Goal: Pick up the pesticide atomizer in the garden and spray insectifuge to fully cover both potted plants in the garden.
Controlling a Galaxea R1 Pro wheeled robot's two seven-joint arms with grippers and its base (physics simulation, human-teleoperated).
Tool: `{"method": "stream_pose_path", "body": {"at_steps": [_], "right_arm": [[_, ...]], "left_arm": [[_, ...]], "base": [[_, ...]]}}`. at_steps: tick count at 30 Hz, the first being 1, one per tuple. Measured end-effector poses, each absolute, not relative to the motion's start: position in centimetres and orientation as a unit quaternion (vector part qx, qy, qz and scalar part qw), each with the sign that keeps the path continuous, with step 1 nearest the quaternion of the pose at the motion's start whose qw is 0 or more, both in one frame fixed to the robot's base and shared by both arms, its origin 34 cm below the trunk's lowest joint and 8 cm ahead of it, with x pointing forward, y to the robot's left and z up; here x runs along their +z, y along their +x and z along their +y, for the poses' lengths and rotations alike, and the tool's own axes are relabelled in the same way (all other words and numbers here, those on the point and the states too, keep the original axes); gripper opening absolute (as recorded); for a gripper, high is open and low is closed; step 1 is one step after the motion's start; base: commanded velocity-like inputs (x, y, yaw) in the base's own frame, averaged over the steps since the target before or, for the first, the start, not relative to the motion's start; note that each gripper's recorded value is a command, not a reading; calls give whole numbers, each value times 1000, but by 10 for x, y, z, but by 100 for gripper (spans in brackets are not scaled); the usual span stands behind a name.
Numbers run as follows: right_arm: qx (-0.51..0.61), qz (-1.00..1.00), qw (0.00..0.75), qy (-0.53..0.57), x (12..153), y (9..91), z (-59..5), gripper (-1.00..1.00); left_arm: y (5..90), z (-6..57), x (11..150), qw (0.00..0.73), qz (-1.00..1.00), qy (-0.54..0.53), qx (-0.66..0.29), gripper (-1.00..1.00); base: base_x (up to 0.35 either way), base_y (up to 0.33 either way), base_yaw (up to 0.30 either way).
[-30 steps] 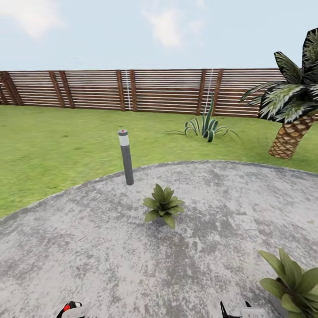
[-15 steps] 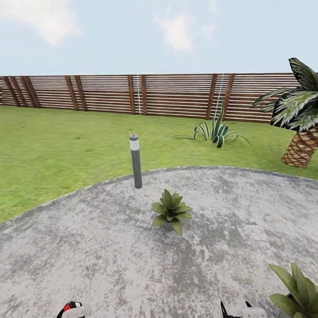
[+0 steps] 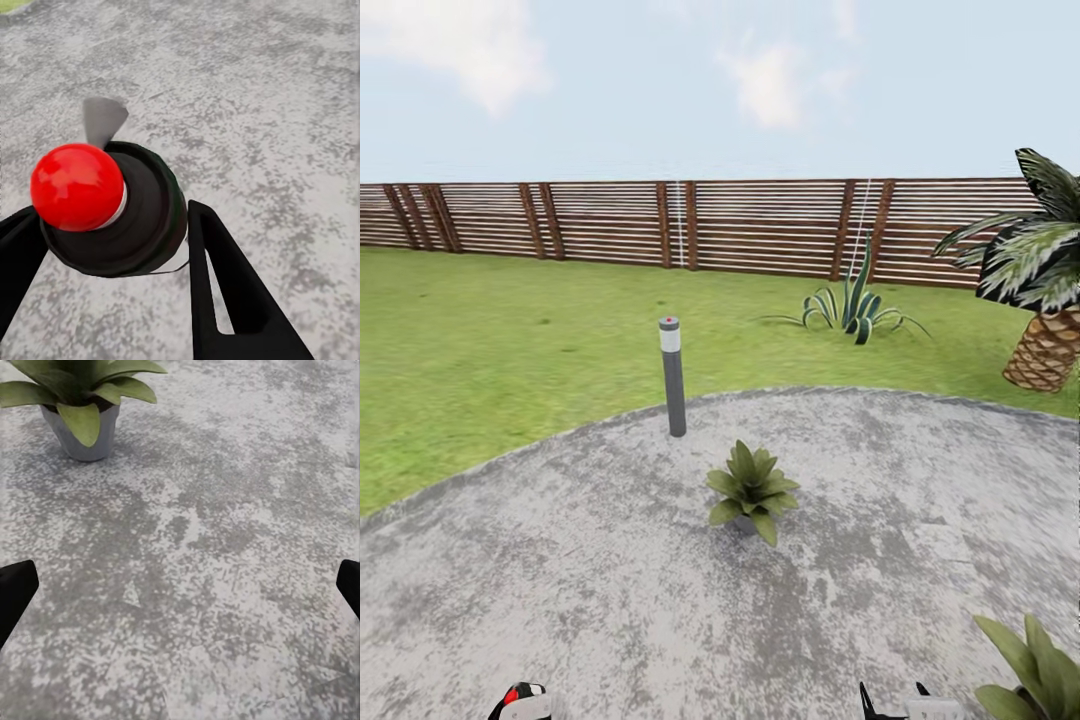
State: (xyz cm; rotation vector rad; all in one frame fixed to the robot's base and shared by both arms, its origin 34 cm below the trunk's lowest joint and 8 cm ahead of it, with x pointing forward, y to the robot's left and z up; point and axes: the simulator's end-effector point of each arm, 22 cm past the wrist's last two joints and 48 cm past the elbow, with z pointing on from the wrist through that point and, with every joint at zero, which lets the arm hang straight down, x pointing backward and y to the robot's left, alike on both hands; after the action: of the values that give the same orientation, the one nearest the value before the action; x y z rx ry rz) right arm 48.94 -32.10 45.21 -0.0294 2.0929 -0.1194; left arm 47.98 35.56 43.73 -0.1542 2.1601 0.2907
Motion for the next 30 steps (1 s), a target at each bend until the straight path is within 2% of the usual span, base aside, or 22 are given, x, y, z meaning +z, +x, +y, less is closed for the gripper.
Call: {"method": "stream_pose_path", "body": {"at_steps": [11, 25, 30], "right_arm": [[-50, 863, 503, -12, 455, 492, -321, 100], [-47, 863, 502, -12, 455, 491, -318, 100], [-47, 863, 502, -12, 455, 491, -317, 100]], "left_arm": [[481, 357, 440, 464, 875, -63, 119, -100], [481, 357, 440, 464, 876, -63, 119, -100], [481, 357, 440, 464, 876, -63, 119, -100]], "base": [[17, 0, -53], [312, 53, 4], [336, 0, 153]]}}
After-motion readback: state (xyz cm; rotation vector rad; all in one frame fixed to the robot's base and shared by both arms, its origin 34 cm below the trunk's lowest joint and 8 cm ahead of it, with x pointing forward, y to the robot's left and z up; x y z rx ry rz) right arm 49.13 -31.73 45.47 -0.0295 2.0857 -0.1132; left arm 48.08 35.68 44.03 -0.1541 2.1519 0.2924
